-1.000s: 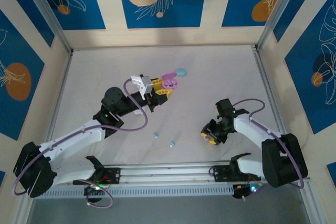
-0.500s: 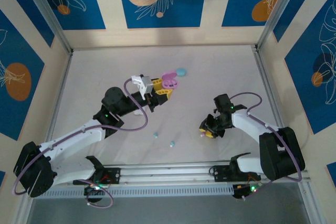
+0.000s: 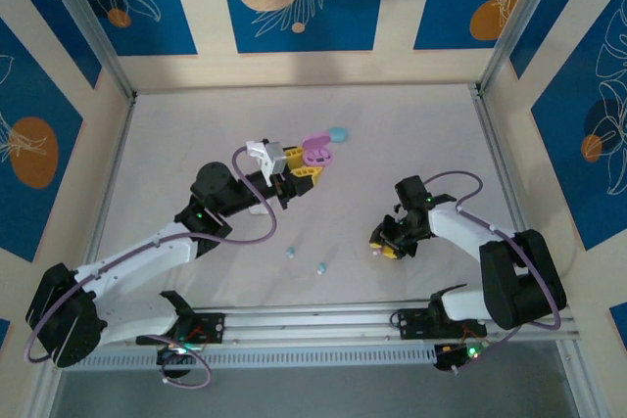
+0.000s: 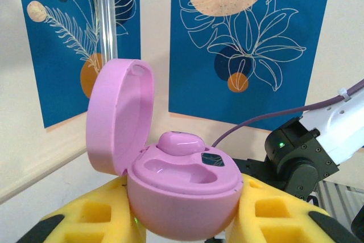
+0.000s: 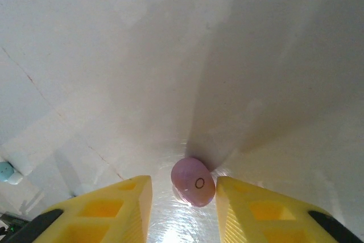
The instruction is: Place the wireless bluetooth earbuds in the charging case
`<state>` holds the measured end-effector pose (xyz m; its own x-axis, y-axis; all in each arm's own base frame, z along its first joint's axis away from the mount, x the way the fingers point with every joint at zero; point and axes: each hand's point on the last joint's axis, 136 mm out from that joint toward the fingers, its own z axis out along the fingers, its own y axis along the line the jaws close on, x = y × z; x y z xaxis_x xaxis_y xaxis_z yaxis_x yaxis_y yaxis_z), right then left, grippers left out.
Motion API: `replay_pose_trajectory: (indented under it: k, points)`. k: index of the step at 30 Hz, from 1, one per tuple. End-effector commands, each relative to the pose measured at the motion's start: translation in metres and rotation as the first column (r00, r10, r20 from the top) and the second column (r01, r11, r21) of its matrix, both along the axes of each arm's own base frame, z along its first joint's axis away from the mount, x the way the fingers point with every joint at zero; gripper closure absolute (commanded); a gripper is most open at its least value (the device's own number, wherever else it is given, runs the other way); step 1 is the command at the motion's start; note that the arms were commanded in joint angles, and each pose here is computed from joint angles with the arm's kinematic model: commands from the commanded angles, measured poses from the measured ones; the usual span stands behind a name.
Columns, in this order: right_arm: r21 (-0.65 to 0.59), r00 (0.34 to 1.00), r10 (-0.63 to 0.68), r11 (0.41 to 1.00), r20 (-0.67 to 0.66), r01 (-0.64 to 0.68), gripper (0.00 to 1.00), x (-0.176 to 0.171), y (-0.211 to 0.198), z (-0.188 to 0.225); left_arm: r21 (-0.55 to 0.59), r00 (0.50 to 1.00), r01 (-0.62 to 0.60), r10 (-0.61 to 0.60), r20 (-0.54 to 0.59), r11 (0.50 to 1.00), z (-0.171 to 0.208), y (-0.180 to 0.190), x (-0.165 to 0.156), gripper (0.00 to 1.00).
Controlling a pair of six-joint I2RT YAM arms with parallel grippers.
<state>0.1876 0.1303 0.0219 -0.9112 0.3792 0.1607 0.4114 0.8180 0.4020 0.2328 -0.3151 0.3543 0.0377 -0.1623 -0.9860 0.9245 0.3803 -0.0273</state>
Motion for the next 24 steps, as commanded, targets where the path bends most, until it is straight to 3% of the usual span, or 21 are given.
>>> replay_pose_trajectory:
  k: [1,19,24]
  points:
    - [0.014,0.999,0.039,0.999,0.017,-0.039,0.66,0.005,0.005,0.004,-0.033,1.0,0.006,-0.005,0.026,0.999,0.014,-0.001,-0.004,0.78]
    - [0.021,0.992,0.113,0.993,0.049,-0.114,0.75,0.015,0.018,0.002,-0.035,1.0,0.001,0.0,0.023,0.999,0.016,0.0,-0.005,0.78]
    - [0.018,0.989,0.135,0.991,0.053,-0.136,0.73,0.016,0.022,0.001,-0.035,1.0,0.005,-0.004,0.02,0.999,0.015,-0.001,-0.005,0.78]
